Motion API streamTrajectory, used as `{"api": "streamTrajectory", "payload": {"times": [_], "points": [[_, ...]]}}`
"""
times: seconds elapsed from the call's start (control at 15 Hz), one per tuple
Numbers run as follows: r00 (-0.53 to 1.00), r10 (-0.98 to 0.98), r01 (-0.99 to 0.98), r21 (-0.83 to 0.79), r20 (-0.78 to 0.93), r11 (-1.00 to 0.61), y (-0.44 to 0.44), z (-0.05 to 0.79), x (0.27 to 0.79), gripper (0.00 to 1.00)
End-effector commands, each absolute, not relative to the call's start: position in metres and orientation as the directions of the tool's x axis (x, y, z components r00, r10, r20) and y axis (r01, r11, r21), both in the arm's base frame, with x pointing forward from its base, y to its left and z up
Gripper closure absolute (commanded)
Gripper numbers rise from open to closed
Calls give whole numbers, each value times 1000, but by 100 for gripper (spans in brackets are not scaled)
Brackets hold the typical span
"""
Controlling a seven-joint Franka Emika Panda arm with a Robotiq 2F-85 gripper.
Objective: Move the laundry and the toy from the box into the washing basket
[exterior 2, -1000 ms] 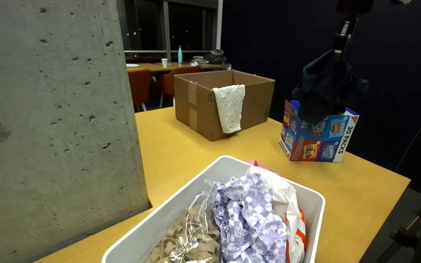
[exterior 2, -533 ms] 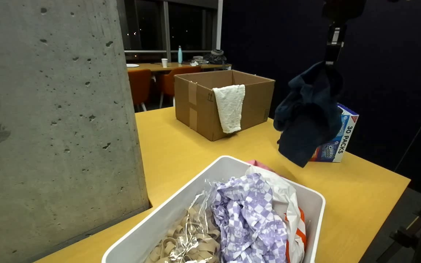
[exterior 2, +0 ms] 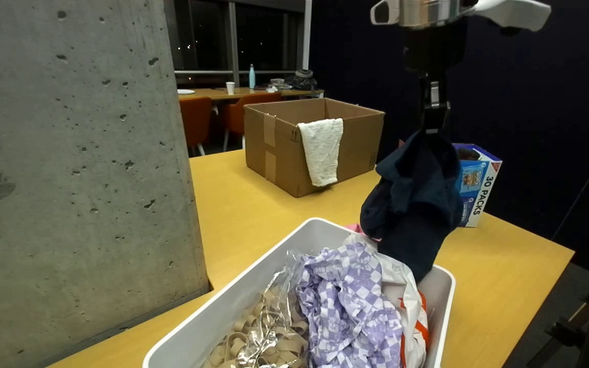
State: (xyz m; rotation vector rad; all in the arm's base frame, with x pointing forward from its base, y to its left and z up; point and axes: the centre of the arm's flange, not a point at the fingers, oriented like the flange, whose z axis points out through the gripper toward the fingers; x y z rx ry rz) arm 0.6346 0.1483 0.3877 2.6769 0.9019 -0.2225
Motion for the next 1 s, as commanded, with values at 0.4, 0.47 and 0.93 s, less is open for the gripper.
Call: {"api": "streamTrajectory", "payload": {"times": [0.4,0.47,0.93], "points": [[648,699,758,170,-302,-630,200,371,655,57],[652,700,756,172,-291,-632,197,376,657,49],[738,653,674,218,-171,-705,123,436,655,1]]}}
